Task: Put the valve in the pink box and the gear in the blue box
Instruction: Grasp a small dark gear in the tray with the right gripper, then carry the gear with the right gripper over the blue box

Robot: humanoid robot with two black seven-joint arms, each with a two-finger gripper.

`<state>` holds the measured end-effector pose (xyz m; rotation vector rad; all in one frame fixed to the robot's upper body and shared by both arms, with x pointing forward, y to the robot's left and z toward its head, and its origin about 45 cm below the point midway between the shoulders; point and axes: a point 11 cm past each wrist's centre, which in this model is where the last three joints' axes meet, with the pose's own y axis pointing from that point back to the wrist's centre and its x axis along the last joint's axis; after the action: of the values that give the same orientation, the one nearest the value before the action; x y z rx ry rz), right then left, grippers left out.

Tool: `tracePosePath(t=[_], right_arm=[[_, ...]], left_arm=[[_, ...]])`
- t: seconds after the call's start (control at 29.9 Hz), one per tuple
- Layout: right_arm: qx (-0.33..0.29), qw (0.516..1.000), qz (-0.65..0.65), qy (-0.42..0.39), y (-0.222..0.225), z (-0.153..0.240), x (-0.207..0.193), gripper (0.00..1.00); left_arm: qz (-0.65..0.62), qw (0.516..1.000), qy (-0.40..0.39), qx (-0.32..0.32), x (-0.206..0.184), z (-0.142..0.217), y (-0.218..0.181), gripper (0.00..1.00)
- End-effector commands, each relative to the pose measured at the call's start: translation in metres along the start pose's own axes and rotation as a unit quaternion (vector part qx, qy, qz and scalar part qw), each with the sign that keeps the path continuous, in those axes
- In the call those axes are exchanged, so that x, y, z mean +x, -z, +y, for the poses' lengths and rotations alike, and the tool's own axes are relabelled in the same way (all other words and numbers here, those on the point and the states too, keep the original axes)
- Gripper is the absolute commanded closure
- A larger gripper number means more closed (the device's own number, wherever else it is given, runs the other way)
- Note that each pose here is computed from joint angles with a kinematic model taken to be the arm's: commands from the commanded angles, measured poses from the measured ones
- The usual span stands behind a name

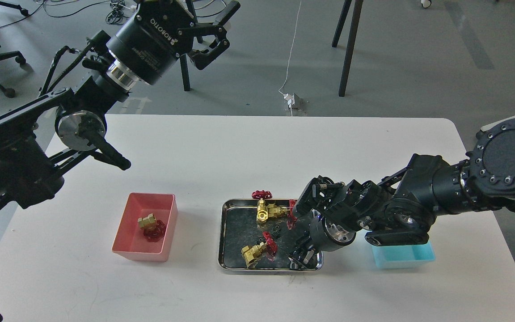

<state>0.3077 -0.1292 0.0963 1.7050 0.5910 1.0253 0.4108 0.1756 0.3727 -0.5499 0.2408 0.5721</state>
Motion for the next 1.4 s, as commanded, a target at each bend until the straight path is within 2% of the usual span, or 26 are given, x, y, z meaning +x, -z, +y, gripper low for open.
tracePosePath(t=[0.0, 0.27, 0.57, 0.7, 0.84, 1.0, 1.1, 1.24, 1.37], right_arm=[[0.0, 1.0, -0.001, 0.0, 0.0, 0.0, 0.0, 0.72], [0.001, 1.0, -0.002, 0.0, 0.001, 0.0, 0.001, 0.83], [0.003, 1.0, 0.003, -0.012, 0.003, 0.007, 0.013, 0.83], [0.009, 1.0, 0.014, -0.025, 0.009, 0.017, 0.029, 0.83], [-0.022, 0.998, -0.031, -0.057, -0.027, 0.061, 0.031, 0.83], [-0.073, 0.985, -0.131, -0.08, -0.079, 0.128, -0.023, 0.83], [-0.087, 0.973, -0.193, -0.088, -0.092, 0.153, -0.066, 0.83], [-0.089, 0.963, -0.24, -0.084, -0.092, 0.157, -0.11, 0.83], [-0.086, 0.957, -0.265, -0.087, -0.091, 0.153, -0.126, 0.8]], left_arm=[[-0.001, 1.0, -0.004, 0.001, 0.002, 0.002, 0.001, 0.01], [0.003, 1.0, -0.003, 0.0, 0.002, 0.0, 0.004, 0.01], [0.003, 1.0, -0.003, 0.0, 0.001, 0.0, 0.004, 0.01], [0.006, 1.0, -0.001, 0.0, 0.0, -0.001, 0.006, 0.01], [0.012, 1.0, 0.004, -0.001, -0.003, -0.005, 0.01, 0.01], [0.02, 1.0, 0.009, -0.001, -0.008, -0.009, 0.015, 0.01], [0.023, 1.0, 0.01, -0.001, -0.008, -0.01, 0.017, 0.01], [0.027, 0.999, 0.016, 0.002, -0.012, -0.012, 0.025, 0.01], [0.019, 0.999, 0.026, 0.009, -0.017, -0.014, 0.029, 0.01]])
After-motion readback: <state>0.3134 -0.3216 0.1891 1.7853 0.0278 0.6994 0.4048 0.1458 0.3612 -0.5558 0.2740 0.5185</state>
